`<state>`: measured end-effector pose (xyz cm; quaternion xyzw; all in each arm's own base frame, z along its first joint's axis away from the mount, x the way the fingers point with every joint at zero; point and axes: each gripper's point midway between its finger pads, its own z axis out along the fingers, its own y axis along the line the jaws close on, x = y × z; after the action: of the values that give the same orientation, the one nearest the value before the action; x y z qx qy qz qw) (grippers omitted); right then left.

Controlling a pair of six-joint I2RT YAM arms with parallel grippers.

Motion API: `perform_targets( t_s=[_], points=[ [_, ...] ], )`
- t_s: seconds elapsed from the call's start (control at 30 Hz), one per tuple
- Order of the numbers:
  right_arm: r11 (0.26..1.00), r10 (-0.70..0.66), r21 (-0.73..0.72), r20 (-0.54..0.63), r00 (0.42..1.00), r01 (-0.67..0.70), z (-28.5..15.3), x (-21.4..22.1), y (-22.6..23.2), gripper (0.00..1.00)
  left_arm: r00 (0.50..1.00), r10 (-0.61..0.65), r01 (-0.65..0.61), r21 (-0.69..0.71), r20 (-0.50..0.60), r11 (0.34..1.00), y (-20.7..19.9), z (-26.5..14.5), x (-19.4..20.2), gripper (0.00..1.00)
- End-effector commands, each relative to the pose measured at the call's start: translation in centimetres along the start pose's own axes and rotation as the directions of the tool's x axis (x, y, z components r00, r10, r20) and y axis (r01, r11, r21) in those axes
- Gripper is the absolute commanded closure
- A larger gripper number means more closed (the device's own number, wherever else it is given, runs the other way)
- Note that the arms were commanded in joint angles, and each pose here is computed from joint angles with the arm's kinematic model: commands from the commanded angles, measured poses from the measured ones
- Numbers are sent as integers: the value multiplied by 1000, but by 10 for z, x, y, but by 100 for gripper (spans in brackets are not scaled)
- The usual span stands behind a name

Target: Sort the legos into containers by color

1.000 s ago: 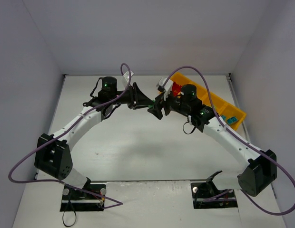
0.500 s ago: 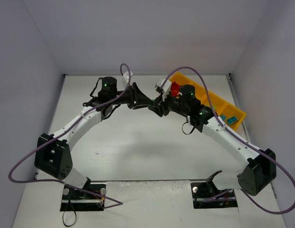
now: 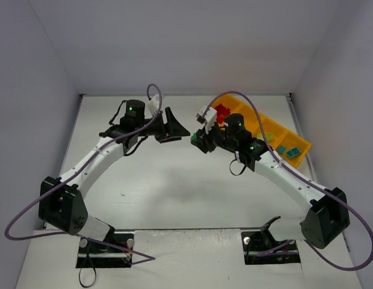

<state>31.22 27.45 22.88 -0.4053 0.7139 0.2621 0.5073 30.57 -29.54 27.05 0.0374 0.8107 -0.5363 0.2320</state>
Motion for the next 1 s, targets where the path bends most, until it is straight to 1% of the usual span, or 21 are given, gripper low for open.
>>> perform_targets(
  t_s=[0.0,0.1,0.13,0.23,0.27,0.3,0.37,0.4,0.5,0.53,0.6,0.63,0.67,0.7,0.73,0.77,0.8,0.83,0.9,0.93,0.97],
  points=[
    [995,-54,92,75,996,47,-10,-21,-19,100,982,135,-132,-35,130,991,-20,-31,-28,41],
    [984,-15,176,32,999,9,-11,-3,-42,100,964,182,-161,-119,196,980,-10,-47,-39,40],
    [979,10,206,10,1000,-12,-9,5,-51,100,963,179,-147,-165,203,975,1,-53,-40,40],
    [934,119,340,-15,993,-107,-16,26,-95,100,937,240,-157,-311,253,938,26,-77,-44,40],
    [908,153,398,-15,988,-134,-20,32,-111,100,919,289,-188,-348,268,919,26,-89,-45,40],
    [867,206,461,8,978,-187,-28,35,-132,100,913,305,-187,-386,272,903,33,-95,-43,39],
    [794,279,562,3,960,-232,-33,52,-161,100,885,363,-197,-474,290,858,47,-111,-39,37],
    [755,300,603,31,953,-257,-40,50,-179,100,879,376,-194,-502,292,843,53,-117,-35,36],
    [677,396,666,27,918,-312,-30,77,-203,100,855,427,-184,-598,294,780,76,-137,-23,35],
    [644,407,689,62,911,-334,-37,73,-220,100,843,444,-166,-637,304,753,83,-145,-24,32],
    [610,447,714,47,893,-343,-31,91,-234,99,835,458,-146,-680,304,719,94,-159,-13,31],
    [601,451,716,63,890,-355,-28,86,-242,98,831,465,-139,-697,304,704,98,-164,-10,31],
    [587,462,726,62,885,-358,-29,91,-250,95,814,490,-136,-716,313,684,97,-174,-9,31],
    [567,484,744,46,874,-353,-25,105,-257,93,820,486,-135,-723,302,678,103,-175,-3,31],
    [549,484,758,54,873,-351,-26,102,-267,93,807,499,-121,-739,316,663,103,-183,-2,31],
    [539,491,766,53,870,-351,-25,105,-271,92,806,503,-108,-758,312,643,108,-189,0,30],
    [524,512,776,41,858,-350,-21,118,-276,91,808,504,-105,-765,307,635,111,-191,3,30],
    [510,524,785,41,851,-352,-21,122,-279,87,798,515,-107,-766,314,634,109,-195,4,30],
    [490,545,792,47,837,-364,-18,130,-286,83,796,525,-122,-769,302,627,110,-196,8,30],
    [484,551,796,45,833,-363,-18,132,-288,77,789,533,-129,-767,305,629,107,-198,10,30],
    [482,552,797,47,833,-364,-17,132,-289,73,788,537,-133,-767,302,628,107,-199,11,30]
  ],
)
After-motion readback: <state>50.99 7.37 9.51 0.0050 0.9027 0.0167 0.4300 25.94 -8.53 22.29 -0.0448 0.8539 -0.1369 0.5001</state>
